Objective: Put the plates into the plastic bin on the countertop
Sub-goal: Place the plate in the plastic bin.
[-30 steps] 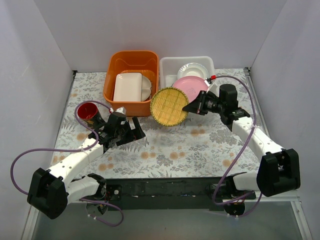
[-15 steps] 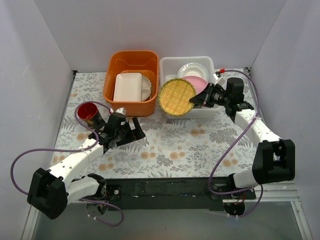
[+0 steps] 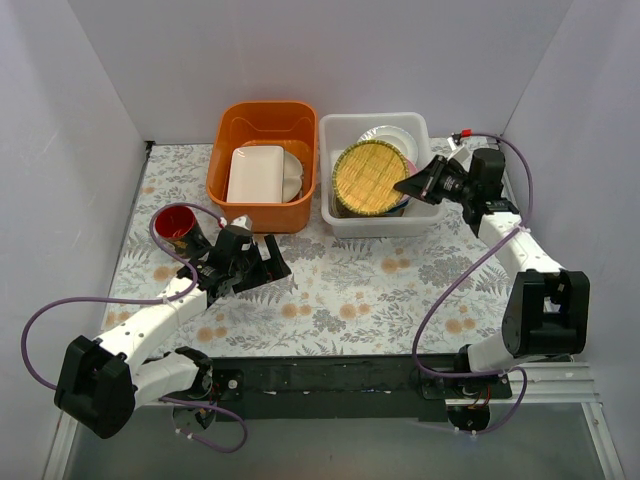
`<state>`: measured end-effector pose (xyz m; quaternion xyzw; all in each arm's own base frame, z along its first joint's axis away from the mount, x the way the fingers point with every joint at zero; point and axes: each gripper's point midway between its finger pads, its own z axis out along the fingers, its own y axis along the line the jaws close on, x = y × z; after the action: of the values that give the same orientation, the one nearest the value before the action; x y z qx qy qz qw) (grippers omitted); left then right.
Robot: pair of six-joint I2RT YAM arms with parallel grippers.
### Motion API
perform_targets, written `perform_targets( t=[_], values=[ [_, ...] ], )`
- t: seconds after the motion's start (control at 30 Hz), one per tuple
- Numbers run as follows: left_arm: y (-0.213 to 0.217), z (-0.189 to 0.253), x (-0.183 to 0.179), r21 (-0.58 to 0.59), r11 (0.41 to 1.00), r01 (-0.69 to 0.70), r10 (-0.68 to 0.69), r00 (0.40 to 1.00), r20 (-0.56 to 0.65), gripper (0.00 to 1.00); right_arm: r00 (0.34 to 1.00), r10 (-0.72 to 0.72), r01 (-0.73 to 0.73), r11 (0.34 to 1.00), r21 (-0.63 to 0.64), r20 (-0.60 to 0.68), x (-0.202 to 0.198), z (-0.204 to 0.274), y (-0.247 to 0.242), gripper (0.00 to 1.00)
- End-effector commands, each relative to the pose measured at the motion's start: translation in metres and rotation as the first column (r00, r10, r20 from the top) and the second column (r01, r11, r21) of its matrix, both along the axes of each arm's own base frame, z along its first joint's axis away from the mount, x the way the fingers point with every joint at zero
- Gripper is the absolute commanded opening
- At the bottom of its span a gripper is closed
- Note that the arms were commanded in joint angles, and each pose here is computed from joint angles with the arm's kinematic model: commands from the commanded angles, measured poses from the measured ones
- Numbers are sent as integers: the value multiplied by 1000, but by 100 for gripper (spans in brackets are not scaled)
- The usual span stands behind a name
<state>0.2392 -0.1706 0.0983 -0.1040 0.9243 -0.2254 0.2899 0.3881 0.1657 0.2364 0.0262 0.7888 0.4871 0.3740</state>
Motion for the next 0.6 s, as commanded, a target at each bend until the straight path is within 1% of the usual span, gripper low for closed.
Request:
perform_targets(
  t=[0.0, 0.13, 0.2, 0.57],
  values=[
    [1, 2, -1, -7, 1000, 0, 0, 1000, 12, 98, 993, -7, 3, 999, 35, 116, 16, 35, -9, 1],
    [0, 3, -1, -11, 1000, -2, 3, 1000, 14, 98, 993, -22, 17, 999, 43, 119, 25, 35, -14, 1],
    [0, 2, -1, -9, 1000, -2, 2, 1000, 13, 98, 993, -54, 49, 998, 51, 102, 34, 30, -26, 1],
    [2, 6, -2, -11, 1000, -8, 8, 1000, 21, 98, 993, -83, 78, 995, 65, 80, 59, 21, -39, 1]
  ],
)
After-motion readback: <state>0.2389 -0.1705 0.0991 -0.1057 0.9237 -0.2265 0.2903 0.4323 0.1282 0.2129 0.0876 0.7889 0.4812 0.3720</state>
